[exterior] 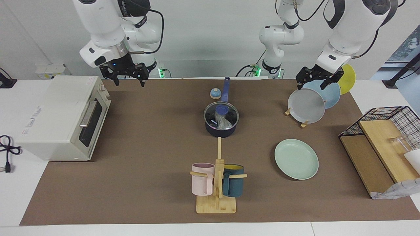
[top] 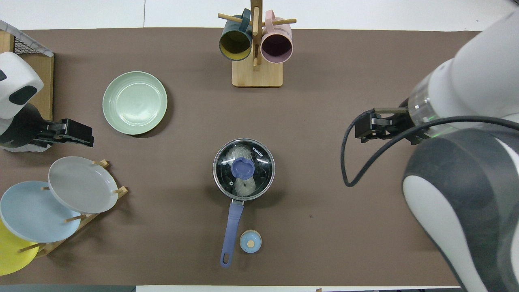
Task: Transfer vermicelli from pot to plate
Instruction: 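Reach the right gripper over the pot toward the blue lid knob, then grasp the lid knob with the right gripper and lift the lid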
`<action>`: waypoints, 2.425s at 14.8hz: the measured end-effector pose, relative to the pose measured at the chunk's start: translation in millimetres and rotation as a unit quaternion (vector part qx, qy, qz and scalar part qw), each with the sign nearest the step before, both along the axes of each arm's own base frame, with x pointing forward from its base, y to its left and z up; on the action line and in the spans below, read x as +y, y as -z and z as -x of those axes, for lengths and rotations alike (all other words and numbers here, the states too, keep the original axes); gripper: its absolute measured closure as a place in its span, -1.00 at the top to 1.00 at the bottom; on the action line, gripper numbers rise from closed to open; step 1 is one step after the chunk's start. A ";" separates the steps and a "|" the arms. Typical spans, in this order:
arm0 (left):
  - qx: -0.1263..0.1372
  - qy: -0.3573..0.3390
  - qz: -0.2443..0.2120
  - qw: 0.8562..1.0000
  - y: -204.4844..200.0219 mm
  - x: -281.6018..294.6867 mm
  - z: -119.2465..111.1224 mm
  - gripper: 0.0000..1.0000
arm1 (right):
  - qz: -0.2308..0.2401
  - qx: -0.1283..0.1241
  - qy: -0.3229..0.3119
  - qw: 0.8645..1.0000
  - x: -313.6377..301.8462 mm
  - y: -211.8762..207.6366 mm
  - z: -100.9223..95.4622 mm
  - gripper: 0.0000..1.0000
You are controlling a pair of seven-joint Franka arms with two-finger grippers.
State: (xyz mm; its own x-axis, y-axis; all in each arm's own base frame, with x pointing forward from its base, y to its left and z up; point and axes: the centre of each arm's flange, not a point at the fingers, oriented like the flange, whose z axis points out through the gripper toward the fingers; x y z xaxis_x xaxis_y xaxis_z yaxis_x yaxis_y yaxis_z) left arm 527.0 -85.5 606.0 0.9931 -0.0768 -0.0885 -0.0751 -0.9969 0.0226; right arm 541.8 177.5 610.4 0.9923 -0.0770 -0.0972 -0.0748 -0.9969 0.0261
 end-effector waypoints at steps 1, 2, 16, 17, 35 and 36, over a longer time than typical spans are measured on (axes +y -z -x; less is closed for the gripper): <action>0.000 0.000 0.000 1.000 0.0 0.0 0.0 1.00 | -0.003 0.004 0.000 1.000 17.1 6.4 -2.6 1.00; 0.000 0.000 0.000 1.000 0.0 0.0 0.0 1.00 | -0.004 0.007 0.003 1.000 34.1 12.6 -4.1 1.00; 0.000 0.000 0.000 1.000 0.0 0.0 0.0 1.00 | -0.045 -0.024 0.069 0.996 234.5 96.3 25.2 1.00; 0.000 0.000 0.000 1.000 0.0 0.0 0.0 1.00 | -0.045 -0.022 0.069 0.996 240.8 106.5 27.3 1.00; 0.000 0.000 0.000 1.000 0.0 0.0 0.0 1.00 | -0.009 -0.009 0.048 0.999 268.8 209.7 59.0 0.91; 0.000 0.000 0.000 1.000 0.0 0.0 0.0 1.00 | -0.009 -0.008 0.048 0.999 268.5 210.4 59.1 0.80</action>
